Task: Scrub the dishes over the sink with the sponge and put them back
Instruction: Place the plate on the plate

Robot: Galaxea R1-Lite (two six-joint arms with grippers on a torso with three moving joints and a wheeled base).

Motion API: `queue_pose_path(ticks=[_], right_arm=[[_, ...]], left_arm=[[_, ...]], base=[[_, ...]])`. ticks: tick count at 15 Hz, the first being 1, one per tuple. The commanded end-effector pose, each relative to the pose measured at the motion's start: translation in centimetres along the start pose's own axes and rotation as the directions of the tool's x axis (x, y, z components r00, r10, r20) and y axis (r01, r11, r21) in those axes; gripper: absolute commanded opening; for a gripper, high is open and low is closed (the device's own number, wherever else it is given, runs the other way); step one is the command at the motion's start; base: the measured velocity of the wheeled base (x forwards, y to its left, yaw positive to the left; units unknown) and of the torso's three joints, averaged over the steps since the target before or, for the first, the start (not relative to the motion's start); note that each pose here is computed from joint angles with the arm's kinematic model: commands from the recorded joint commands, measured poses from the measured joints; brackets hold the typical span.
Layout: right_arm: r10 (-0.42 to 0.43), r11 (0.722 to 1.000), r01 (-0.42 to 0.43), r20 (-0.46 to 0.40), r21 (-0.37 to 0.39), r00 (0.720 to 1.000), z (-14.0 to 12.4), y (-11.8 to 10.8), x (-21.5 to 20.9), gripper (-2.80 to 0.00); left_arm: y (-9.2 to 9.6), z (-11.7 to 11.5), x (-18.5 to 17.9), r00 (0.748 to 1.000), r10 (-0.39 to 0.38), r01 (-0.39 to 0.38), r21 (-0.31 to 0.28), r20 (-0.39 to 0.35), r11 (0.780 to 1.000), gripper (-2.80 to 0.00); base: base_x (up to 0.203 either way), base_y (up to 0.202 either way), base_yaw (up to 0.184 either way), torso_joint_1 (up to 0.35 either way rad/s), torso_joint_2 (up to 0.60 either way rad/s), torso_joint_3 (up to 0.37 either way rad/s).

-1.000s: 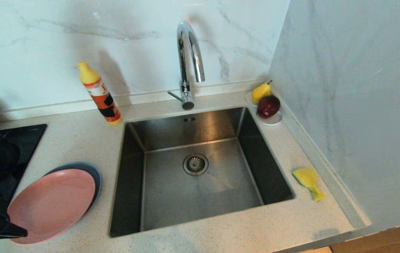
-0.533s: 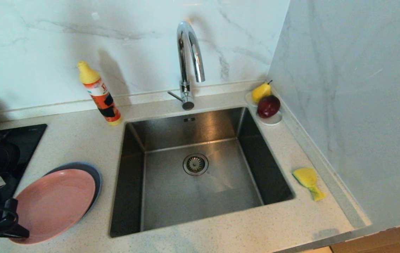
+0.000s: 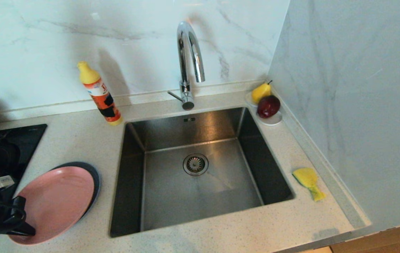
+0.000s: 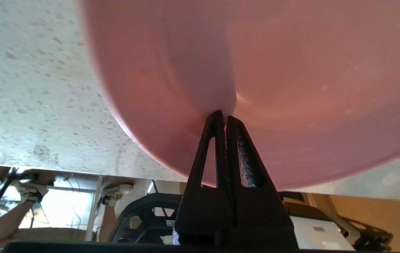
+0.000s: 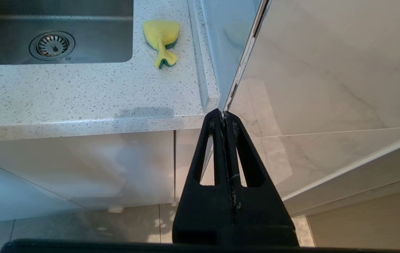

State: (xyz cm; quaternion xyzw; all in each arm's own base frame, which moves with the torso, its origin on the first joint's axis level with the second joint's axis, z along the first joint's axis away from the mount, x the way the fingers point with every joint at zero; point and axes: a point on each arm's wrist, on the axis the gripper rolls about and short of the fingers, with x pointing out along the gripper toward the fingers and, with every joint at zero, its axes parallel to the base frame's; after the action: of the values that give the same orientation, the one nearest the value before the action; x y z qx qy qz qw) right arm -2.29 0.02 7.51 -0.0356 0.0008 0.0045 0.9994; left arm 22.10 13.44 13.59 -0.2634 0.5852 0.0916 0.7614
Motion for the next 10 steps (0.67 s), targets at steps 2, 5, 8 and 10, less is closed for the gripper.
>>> queue_pose_path(ticks=[2,5,8,10], right_arm=[[0.000,1.000,0.000,0.000,-0.001,1.000,0.00,0.00,0.00,-2.80],[0.000,1.000,0.000,0.000,-0.001,1.000,0.00,0.00,0.00,-2.80],[0.000,1.000,0.000,0.000,-0.001,1.000,0.00,0.00,0.00,-2.80],[0.000,1.000,0.000,0.000,-0.001,1.000,0.00,0.00,0.00,-2.80]], left_arm=[[0.13,0.64,0.09,0.999,0.024,-0.023,-0.007,0.037,1.000,-2.80],[0.36,0.97,0.23,0.998,0.030,-0.030,-0.011,0.054,0.999,-2.80],[0.56,1.36,0.42,0.997,0.035,-0.033,-0.032,0.069,0.999,-2.80],[0.86,1.54,0.28,0.996,0.042,-0.039,-0.039,0.079,0.998,-2.80]], base=[[0.000,0.000,0.000,0.000,0.00,0.000],[0.000,0.000,0.000,0.000,0.00,0.000],[0.000,0.000,0.000,0.000,0.00,0.000],[0.000,0.000,0.000,0.000,0.00,0.000]])
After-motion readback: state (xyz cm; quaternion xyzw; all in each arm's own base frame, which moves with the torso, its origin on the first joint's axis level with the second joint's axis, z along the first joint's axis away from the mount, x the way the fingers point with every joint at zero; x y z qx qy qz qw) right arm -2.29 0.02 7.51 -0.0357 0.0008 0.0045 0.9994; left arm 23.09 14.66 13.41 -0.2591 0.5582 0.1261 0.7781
